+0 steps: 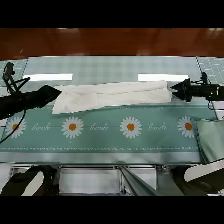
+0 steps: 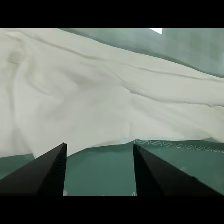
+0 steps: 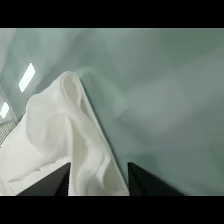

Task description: Fold the shirts.

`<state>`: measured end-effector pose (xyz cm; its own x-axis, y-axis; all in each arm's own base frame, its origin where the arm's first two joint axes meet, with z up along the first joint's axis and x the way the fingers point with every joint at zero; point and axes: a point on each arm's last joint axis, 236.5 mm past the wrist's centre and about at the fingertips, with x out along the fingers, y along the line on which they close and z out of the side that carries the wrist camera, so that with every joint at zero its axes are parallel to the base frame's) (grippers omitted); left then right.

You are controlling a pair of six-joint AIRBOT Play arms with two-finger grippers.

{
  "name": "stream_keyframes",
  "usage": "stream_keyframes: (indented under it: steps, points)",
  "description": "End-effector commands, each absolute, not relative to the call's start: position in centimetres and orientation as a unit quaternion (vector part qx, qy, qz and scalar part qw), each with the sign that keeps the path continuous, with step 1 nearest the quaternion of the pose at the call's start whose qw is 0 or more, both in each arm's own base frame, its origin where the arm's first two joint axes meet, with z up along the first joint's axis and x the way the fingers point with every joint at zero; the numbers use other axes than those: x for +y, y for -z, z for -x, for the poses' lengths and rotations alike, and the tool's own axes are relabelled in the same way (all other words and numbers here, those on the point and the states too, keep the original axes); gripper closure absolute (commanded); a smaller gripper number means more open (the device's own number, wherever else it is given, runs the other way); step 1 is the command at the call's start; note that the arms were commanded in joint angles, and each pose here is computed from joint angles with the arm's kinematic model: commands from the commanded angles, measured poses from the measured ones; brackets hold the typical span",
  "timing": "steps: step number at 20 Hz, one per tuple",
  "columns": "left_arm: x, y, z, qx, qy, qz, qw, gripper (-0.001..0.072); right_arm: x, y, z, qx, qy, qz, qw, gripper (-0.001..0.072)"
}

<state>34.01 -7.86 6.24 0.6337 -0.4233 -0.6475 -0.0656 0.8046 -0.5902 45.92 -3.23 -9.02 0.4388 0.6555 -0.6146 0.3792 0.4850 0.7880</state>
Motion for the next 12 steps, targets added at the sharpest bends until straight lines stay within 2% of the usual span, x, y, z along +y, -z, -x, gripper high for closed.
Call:
stream_keyframes:
  steps: [1,6,7,9,10,12]
  points:
    - [-8.1,-6.2,-34.0,0.415,0.104,0.301,0.852,0.0205,-0.3,9.5,-46.4,0.54,-0.124,-0.485,0.676,0.0291]
    - [-8.3,-6.4,-34.0,0.413,0.106,0.307,0.851,0.0205,3.2,10.4,-46.5,0.562,-0.144,-0.472,0.664,0.0299]
    - [-8.4,-6.5,-34.0,0.412,0.107,0.31,0.85,0.0205,3.7,10.4,-46.6,0.564,-0.147,-0.468,0.664,0.0358]
    - [-8.4,-6.5,-34.1,0.412,0.108,0.312,0.849,0.0205,4.7,9.7,-46.6,0.565,-0.17,-0.454,0.667,0.0652]
    - [-8.4,-6.5,-34.1,0.412,0.108,0.312,0.849,0.0205,5.0,8.8,-46.6,0.564,-0.187,-0.446,0.669,0.068]
    - [-8.4,-6.6,-34.0,0.412,0.109,0.312,0.849,0.0206,4.8,7.1,-46.3,0.563,-0.196,-0.423,0.683,0.068]
